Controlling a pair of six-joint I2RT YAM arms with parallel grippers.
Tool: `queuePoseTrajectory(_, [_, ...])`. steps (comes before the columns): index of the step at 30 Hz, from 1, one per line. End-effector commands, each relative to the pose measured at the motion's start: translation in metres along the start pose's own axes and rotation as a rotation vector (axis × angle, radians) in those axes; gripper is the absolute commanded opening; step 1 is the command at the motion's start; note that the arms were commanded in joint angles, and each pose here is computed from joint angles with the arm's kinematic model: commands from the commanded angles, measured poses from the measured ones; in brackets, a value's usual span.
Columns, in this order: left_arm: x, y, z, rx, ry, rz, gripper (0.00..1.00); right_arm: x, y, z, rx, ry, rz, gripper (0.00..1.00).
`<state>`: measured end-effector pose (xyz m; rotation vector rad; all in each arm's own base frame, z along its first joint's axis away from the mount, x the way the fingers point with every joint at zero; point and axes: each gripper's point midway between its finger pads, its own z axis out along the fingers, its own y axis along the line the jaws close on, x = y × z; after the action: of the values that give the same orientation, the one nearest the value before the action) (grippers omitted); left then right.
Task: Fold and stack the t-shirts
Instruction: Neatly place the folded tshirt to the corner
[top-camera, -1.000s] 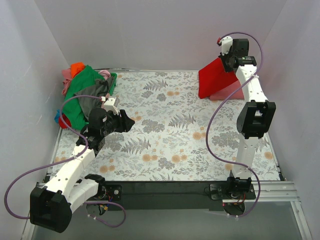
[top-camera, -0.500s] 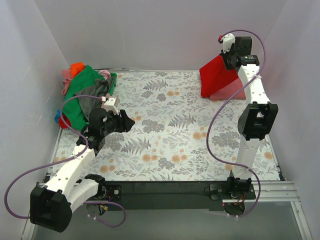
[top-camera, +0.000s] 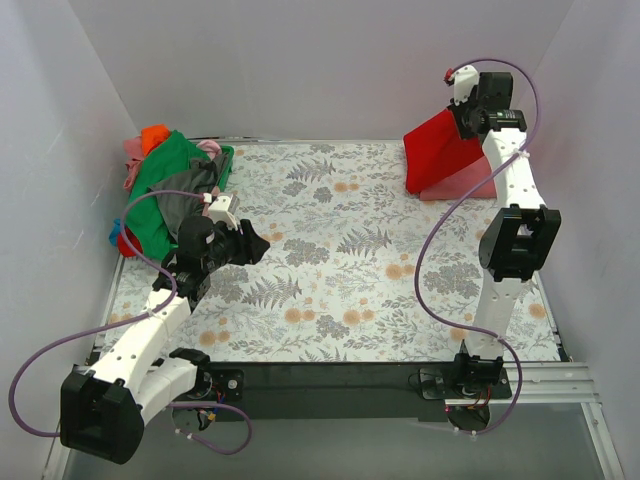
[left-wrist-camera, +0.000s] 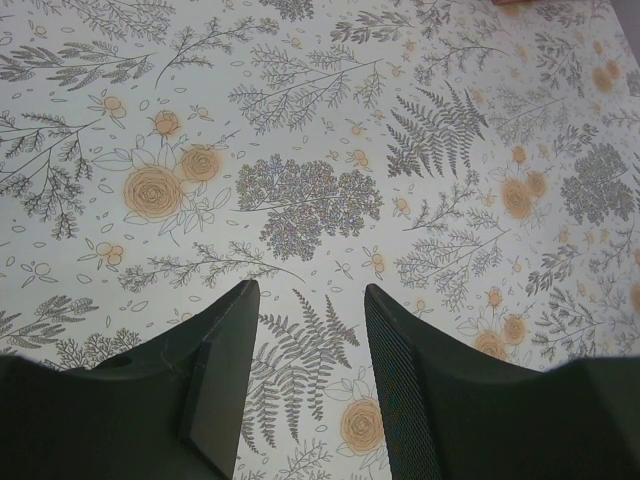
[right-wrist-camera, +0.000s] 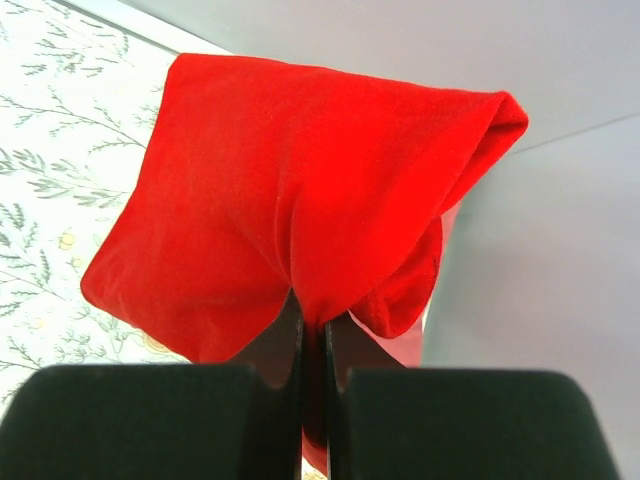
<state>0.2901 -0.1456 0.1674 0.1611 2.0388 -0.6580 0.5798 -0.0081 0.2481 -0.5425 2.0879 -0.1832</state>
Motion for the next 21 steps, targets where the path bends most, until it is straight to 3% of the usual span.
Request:
queuePoseTrajectory(1, [0.001,0.003,0.000,-0.004,-0.004,0.018,0.45,-0.041,-0.032,-0.036,0.099,-0.123,-0.018,0.01])
queuePoseTrajectory(12, [0.001,0.002,0.001,-0.001,-0.004,0.020,0.45,-0.043,-0.032,-0.034,0.099,-0.126,-0.026,0.01])
queuePoseTrajectory(21, [0.001,0.002,0.000,0.001,-0.004,0.020,0.45,-0.020,-0.040,-0.012,0.169,-0.051,-0.056,0.01])
